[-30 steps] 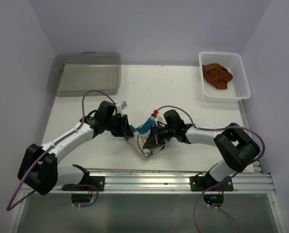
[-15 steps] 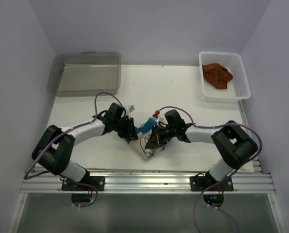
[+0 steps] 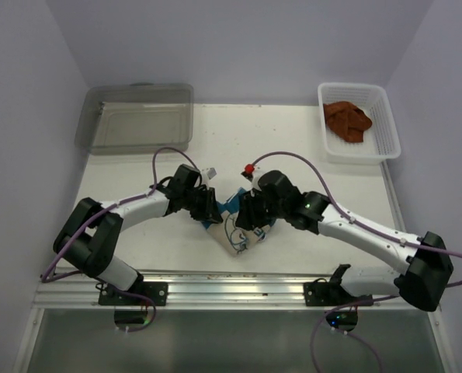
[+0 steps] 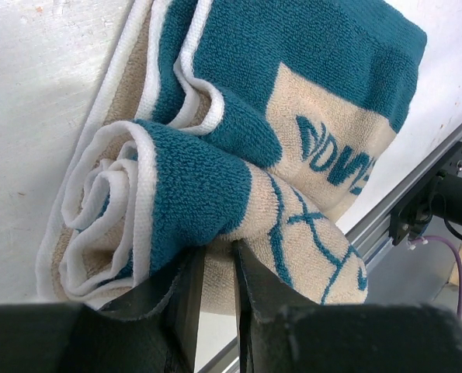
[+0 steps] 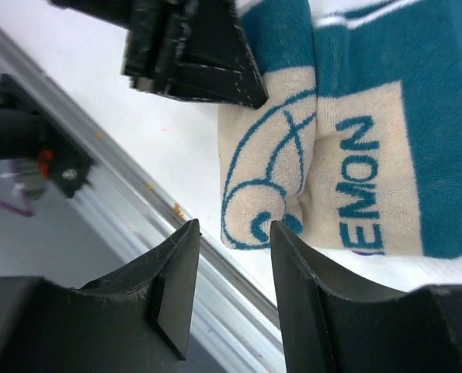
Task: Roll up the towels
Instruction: Roll the towel
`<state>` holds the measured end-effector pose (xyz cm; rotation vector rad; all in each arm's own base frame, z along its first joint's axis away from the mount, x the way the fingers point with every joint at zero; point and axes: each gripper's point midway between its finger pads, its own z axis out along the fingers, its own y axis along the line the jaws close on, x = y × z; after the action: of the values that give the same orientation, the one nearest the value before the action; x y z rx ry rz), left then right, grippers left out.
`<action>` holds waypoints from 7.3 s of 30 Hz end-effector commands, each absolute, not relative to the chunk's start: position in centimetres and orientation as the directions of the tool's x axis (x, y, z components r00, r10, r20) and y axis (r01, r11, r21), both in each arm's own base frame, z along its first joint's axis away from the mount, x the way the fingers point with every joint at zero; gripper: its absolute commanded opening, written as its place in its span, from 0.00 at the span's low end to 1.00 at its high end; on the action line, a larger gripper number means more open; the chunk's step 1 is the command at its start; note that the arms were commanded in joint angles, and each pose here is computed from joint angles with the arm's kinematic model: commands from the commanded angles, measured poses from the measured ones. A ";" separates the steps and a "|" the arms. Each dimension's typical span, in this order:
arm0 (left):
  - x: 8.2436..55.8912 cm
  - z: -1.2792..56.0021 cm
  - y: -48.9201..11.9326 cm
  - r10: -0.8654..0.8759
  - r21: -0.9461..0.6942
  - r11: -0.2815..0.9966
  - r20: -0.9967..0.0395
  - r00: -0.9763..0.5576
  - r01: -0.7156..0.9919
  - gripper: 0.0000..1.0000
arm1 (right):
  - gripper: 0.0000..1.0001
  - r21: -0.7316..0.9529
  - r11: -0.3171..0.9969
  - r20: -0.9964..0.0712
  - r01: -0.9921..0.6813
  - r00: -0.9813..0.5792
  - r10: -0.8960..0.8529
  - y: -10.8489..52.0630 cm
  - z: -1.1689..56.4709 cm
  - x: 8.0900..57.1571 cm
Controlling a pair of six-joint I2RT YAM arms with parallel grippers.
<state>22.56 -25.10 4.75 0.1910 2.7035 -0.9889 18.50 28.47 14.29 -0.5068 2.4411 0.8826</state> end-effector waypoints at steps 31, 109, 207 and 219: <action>22.3 4.3 -24.4 0.016 -0.589 0.787 -0.275 -0.961 0.182 0.26 | 0.57 -0.342 0.626 -0.589 -0.701 -0.359 -0.724 33.6 9.8 14.2; 21.6 3.8 -25.3 -0.002 -0.625 0.755 -0.303 -0.953 0.197 0.32 | 0.28 0.844 0.449 -0.213 -0.292 -0.952 -0.219 31.1 6.9 15.1; 19.2 11.3 -20.9 0.010 -0.621 0.730 -0.407 -0.913 0.285 0.42 | 0.00 0.979 0.097 -0.176 -0.181 -0.982 -0.063 34.5 10.8 13.5; 20.2 10.0 -23.1 0.039 -0.640 0.706 -0.393 -0.919 0.304 0.41 | 0.00 0.985 0.105 -0.128 -0.134 -0.990 -0.059 33.7 9.2 14.3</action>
<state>19.64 -21.58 9.86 0.2097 2.6061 -0.9967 14.65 33.94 8.68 -0.1711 2.3194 2.0087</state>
